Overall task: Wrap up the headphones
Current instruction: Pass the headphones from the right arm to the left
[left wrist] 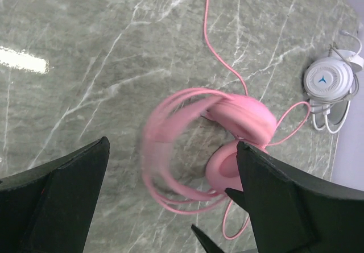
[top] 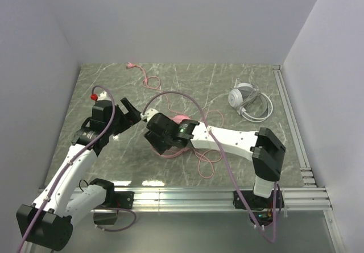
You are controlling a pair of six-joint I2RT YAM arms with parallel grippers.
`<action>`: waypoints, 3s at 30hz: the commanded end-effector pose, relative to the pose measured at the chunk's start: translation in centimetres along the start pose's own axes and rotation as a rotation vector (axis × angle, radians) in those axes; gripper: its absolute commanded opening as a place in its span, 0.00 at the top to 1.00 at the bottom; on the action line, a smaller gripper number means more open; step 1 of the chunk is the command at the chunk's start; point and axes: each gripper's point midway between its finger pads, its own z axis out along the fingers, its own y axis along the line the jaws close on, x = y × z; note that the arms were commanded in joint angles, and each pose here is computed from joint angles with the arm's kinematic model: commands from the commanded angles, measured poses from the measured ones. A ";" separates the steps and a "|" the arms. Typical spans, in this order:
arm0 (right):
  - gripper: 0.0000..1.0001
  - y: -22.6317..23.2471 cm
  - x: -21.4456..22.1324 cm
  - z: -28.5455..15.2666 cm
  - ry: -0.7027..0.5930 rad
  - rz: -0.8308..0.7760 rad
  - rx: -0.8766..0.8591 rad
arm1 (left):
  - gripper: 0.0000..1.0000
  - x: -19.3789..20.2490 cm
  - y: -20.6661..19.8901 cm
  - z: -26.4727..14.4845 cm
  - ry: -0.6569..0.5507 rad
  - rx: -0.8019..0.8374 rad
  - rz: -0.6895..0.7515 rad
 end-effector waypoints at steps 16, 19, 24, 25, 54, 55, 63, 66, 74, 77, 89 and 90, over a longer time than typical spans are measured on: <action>0.27 -11.7 -4.3 -12.1 -0.552 0.374 0.123 | 0.01 3.1 1.0 2.5 0.076 0.028 -0.026; 0.28 -15.6 -3.1 -13.8 -0.627 0.474 0.126 | 0.01 4.8 1.2 3.7 0.128 0.053 -0.048; 0.28 -18.5 -1.2 -15.8 -0.688 0.528 0.199 | 0.01 6.2 1.8 5.5 0.168 -0.005 -0.030; 0.28 -18.7 -0.5 -15.5 -0.679 0.535 0.210 | 0.01 6.5 1.8 5.8 0.180 -0.006 -0.028; 0.28 -19.1 1.4 -15.8 -0.718 0.580 0.194 | 0.19 13.0 3.6 9.1 0.286 -0.216 0.102; 0.28 -19.0 1.4 -15.7 -0.716 0.579 0.190 | 0.22 13.2 3.8 9.3 0.292 -0.224 0.106; 0.28 -19.0 1.3 -15.7 -0.717 0.577 0.187 | 0.72 13.6 4.9 9.8 0.271 -0.259 0.153; 0.28 -19.0 1.2 -15.9 -0.725 0.579 0.185 | 1.00 13.4 5.2 9.9 0.262 -0.274 0.165; 0.28 -18.8 1.3 -15.2 -0.704 0.566 0.171 | 1.00 11.2 5.0 9.1 0.217 -0.332 0.206; 0.28 -18.5 1.0 -15.0 -0.701 0.554 0.152 | 1.00 9.9 3.2 8.5 0.196 -0.289 0.206; 0.15 -15.6 0.4 -9.9 -0.473 0.462 -0.004 | 1.00 8.1 0.9 6.5 0.204 -0.232 0.281; 0.15 -15.8 0.4 -9.8 -0.463 0.453 0.008 | 1.00 8.3 0.9 6.5 0.219 -0.229 0.297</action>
